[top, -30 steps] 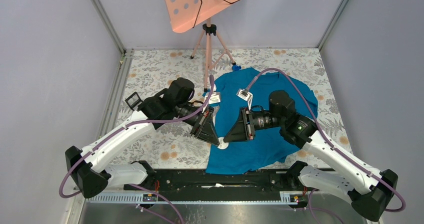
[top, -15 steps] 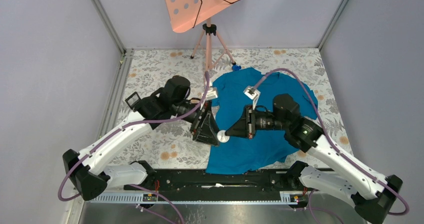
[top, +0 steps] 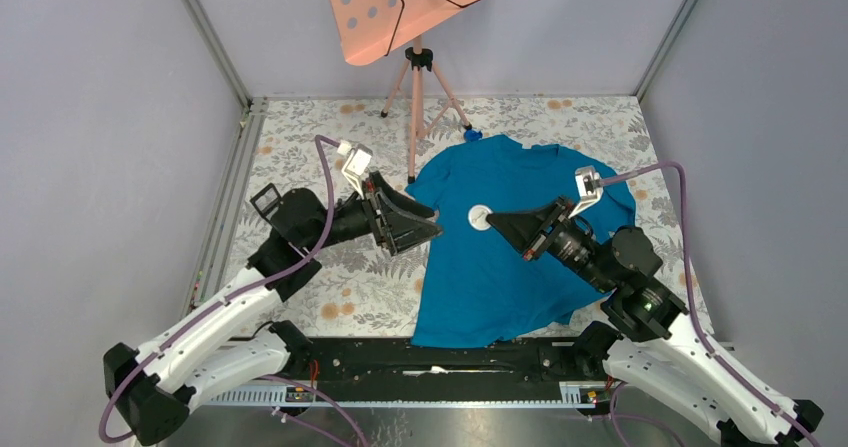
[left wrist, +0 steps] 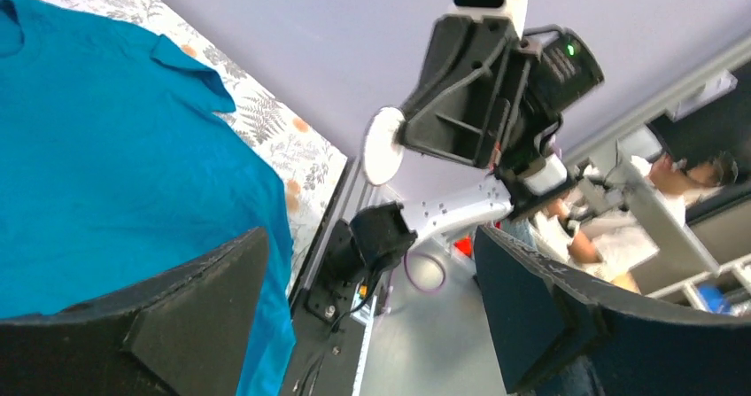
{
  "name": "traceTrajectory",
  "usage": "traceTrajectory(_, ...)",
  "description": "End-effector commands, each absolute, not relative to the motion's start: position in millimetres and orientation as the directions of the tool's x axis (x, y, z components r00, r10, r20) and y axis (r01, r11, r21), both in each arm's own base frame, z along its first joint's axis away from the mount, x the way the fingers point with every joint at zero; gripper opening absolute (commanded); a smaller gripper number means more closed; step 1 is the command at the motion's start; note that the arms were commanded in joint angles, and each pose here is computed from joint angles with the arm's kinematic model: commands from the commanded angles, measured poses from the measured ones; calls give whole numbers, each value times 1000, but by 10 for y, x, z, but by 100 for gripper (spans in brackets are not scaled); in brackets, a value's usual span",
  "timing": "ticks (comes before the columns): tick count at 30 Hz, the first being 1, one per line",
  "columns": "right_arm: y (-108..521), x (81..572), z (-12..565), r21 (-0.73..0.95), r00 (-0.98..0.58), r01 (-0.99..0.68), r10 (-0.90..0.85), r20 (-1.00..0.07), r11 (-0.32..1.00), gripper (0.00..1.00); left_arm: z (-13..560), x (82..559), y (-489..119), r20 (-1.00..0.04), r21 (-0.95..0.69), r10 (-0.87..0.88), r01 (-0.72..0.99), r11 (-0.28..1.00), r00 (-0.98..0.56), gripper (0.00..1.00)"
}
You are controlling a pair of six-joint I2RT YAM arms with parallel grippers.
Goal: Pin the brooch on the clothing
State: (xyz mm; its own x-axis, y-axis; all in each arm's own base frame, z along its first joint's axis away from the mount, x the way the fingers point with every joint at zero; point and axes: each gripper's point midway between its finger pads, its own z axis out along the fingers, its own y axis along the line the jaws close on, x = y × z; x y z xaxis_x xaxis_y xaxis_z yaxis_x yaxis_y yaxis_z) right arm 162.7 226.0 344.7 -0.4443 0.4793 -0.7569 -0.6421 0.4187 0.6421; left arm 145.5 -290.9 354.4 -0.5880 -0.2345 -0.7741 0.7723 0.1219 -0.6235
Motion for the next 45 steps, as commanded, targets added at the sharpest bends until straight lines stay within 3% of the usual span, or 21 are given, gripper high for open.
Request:
traceTrajectory(1,2171,1725,3936,659,-333,-676,661,-673,330,0,4011,1580,-2872,-634,-688,-493,726,9,-596,90)
traceTrajectory(10,2265,1741,4157,687,-365,-692,713,-598,222,0,4160,1448,-3074,-519,-727,-549,676,-120,-655,88)
traceTrajectory(16,2321,1713,4165,705,-404,-688,717,-568,171,0,4182,1448,-3178,-506,-732,-549,668,-135,-665,61)
traceTrajectory(22,2370,1680,4181,706,-426,-693,707,-564,145,0,4187,1490,-3256,-486,-747,-548,649,-144,-681,44)
traceTrajectory(32,2445,1667,4161,712,-454,-690,691,-562,126,0,4243,1540,-3332,-461,-757,-553,633,-164,-694,31)
traceTrajectory(36,2455,1662,4152,712,-457,-691,687,-565,126,0,4231,1552,-3326,-458,-759,-558,631,-159,-692,22)
traceTrajectory(40,2472,1665,4107,716,-465,-686,679,-568,130,0,4214,1554,-3323,-460,-760,-559,631,-154,-690,2)
traceTrajectory(43,2485,1658,4016,728,-484,-671,662,-573,140,0,4157,1577,-3312,-464,-767,-563,628,-132,-684,0)
traceTrajectory(45,2476,1656,3908,742,-497,-650,647,-578,162,13,4084,1581,-3322,-485,-771,-550,629,-99,-680,0)
